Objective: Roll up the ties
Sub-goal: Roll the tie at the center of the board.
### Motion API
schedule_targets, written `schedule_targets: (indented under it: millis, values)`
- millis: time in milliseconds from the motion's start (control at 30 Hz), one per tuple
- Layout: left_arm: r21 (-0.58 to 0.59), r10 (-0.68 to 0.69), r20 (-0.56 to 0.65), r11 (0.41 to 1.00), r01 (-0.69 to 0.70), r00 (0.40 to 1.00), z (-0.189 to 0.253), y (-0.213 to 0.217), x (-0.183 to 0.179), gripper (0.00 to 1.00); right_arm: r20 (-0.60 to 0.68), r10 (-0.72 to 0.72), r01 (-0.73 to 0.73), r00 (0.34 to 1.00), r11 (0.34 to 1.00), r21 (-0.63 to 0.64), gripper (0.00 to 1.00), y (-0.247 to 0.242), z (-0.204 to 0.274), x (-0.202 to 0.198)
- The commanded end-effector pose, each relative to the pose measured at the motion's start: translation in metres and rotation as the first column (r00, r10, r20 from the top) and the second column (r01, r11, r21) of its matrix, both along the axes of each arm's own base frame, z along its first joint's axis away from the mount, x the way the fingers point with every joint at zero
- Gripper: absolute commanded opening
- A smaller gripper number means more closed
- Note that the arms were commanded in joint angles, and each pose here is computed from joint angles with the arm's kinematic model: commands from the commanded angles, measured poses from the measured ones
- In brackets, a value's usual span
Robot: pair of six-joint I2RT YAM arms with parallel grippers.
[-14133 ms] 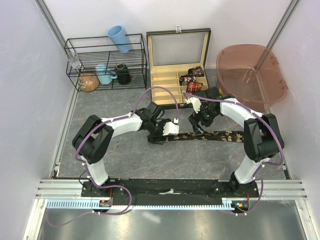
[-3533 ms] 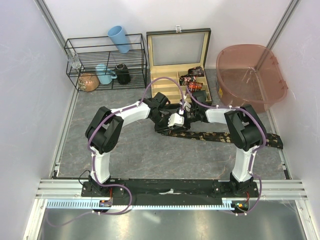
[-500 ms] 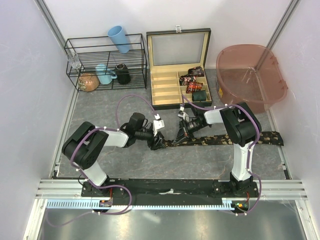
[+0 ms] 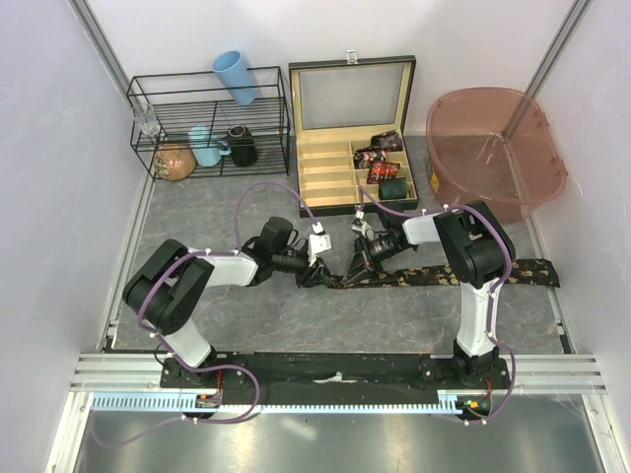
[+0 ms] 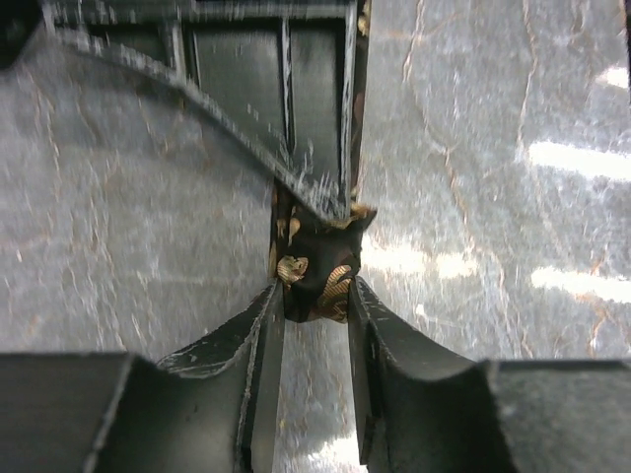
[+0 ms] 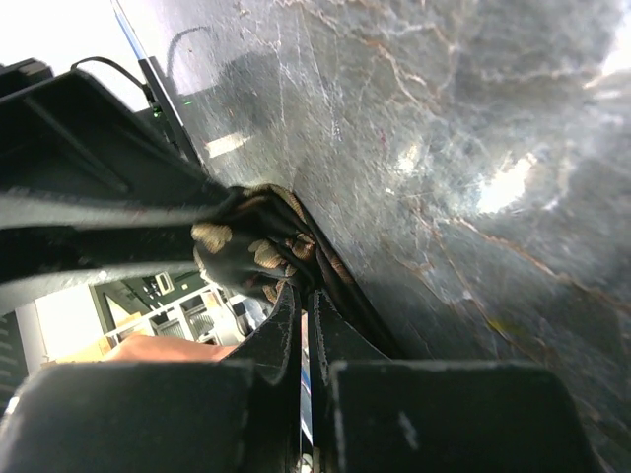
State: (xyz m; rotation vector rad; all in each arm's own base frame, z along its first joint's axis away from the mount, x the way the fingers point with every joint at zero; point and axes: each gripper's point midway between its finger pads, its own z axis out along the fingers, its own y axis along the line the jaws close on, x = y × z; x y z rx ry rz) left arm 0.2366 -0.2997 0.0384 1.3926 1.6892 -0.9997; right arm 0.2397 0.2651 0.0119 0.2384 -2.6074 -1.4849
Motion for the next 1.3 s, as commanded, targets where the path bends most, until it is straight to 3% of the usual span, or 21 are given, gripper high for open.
schedule_targets:
  millis: [0, 267, 733, 933, 1267]
  values:
    - [-0.05, -0.028, 0.057, 0.998, 0.031, 0.998, 0.024, -0.02, 0.011, 0.36, 0.066, -0.021, 0.035, 0.998, 0.973, -0.229, 0.0, -0.027, -0.056, 0.006]
    - [-0.046, -0.05, 0.019, 0.998, 0.051, 0.999, 0.021, -0.044, 0.012, 0.36, 0.069, -0.028, 0.043, 0.997, 0.974, -0.222, 0.0, -0.025, -0.055, 0.009]
    - [0.142, -0.055, -0.076, 0.988, 0.066, 0.996, -0.024, -0.033, -0.004, 0.41, 0.084, -0.065, 0.082, 0.994, 0.972, -0.22, 0.0, -0.027, -0.055, 0.012]
    - [0.126, -0.04, -0.053, 0.991, 0.046, 0.998, -0.015, -0.031, -0.002, 0.43, 0.084, -0.09, 0.106, 0.992, 0.971, -0.215, 0.0, -0.032, -0.056, 0.012]
    - [0.117, 0.059, -0.164, 0.992, -0.04, 0.985, -0.017, -0.016, 0.002, 0.46, 0.086, -0.138, 0.154, 0.987, 0.961, -0.229, 0.0, -0.05, -0.06, 0.015]
